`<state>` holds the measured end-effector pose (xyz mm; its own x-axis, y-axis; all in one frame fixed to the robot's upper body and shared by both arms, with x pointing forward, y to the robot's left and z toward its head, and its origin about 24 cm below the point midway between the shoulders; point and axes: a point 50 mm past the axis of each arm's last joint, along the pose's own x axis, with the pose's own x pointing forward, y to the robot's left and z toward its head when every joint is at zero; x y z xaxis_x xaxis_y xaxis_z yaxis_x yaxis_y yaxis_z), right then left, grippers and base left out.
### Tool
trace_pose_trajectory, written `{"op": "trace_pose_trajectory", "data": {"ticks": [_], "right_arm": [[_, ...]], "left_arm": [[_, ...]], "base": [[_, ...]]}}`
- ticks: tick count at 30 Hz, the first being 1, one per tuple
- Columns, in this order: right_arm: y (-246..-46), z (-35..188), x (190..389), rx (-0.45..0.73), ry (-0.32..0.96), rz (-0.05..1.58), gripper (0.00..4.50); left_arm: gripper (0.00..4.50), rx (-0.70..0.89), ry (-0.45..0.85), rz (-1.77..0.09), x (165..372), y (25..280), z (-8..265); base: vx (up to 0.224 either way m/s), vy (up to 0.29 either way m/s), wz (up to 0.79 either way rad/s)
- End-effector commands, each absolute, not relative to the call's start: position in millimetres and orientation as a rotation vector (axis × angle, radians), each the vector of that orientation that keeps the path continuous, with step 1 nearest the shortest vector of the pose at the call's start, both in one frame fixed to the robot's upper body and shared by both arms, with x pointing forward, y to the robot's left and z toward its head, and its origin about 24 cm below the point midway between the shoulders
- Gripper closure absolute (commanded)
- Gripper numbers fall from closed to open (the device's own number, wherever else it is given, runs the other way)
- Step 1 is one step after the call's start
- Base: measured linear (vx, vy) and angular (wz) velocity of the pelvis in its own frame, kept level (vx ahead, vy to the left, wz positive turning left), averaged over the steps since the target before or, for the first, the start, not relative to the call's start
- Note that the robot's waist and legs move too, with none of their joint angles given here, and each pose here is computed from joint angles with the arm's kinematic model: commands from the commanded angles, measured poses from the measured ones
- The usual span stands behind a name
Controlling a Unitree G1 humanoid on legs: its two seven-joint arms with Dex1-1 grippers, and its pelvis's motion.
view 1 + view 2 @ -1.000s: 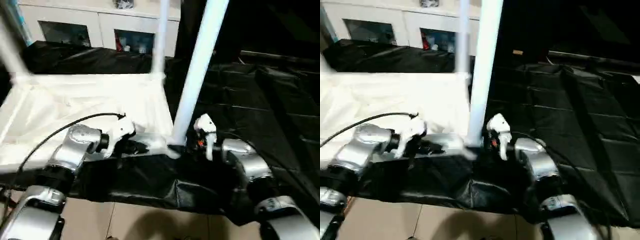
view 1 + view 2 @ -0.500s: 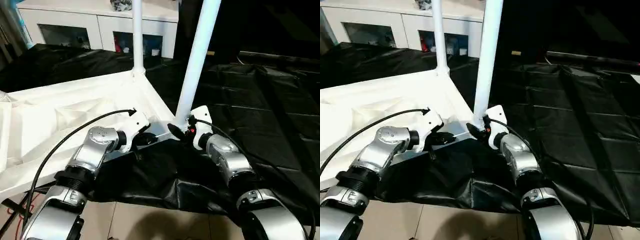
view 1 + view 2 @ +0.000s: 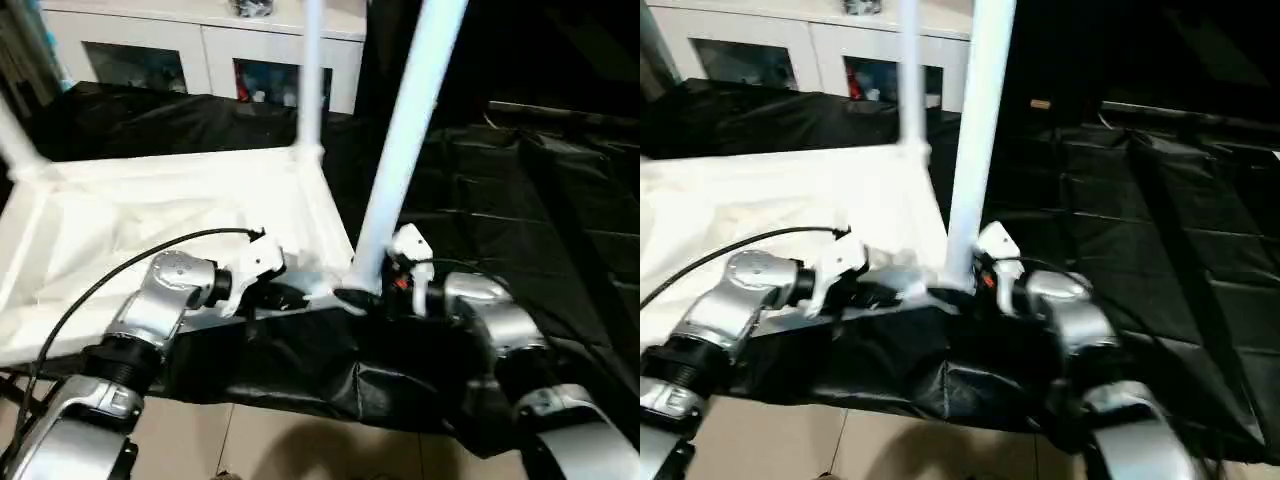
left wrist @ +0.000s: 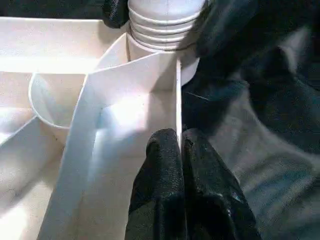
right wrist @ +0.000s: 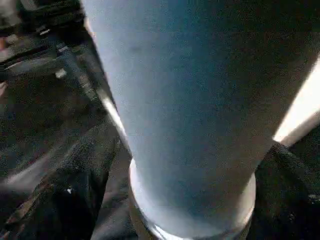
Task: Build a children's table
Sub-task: Rotate leg to tighten
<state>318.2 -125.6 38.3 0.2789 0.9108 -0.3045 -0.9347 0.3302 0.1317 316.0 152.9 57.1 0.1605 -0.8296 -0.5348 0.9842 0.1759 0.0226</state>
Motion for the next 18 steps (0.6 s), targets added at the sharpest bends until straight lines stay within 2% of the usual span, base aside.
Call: {"op": "trace_pose_trajectory", "data": {"ticks": [1, 3, 6, 7, 13, 17, 18], "right_arm": [[-114.9, 37.0, 310.8, -0.071, 0.369, 1.348, 0.93], [-115.3, 37.5, 310.1, -0.073, 0.371, 1.358, 1.3], [-115.2, 38.9, 309.5, -0.067, 0.371, 1.368, 1.39], [-115.1, 39.2, 309.3, -0.065, 0.372, 1.369, 1.61], [-110.1, 37.1, 307.8, -0.047, 0.378, 1.365, 1.76], [-105.7, 32.5, 313.6, -0.014, 0.352, 1.234, 1.77], [-104.6, 28.2, 320.6, -0.006, 0.354, 1.113, 1.78]], "left_arm": [[4.5, 0.421, 0.491, -1.377, 314.4, 149.1, 49.4], [4.5, 0.421, 0.494, -1.384, 315.0, 150.2, 50.6], [4.5, 0.421, 0.497, -1.398, 314.9, 151.0, 51.5], [4.5, 0.421, 0.498, -1.4, 314.9, 151.1, 51.6], [4.5, 0.406, 0.489, -1.399, 315.4, 149.0, 49.4], [4.5, 0.384, 0.453, -1.327, 319.8, 141.5, 49.8], [4.5, 0.38, 0.434, -1.282, 323.1, 137.0, 50.5]], "base": [[0.0, 0.0, 0.0], [0.0, 0.0, 0.0], [0.0, 0.0, 0.0], [0.0, 0.0, 0.0], [0.0, 0.0, 0.0], [0.0, 0.0, 0.0], [0.0, 0.0, 0.0]]}}
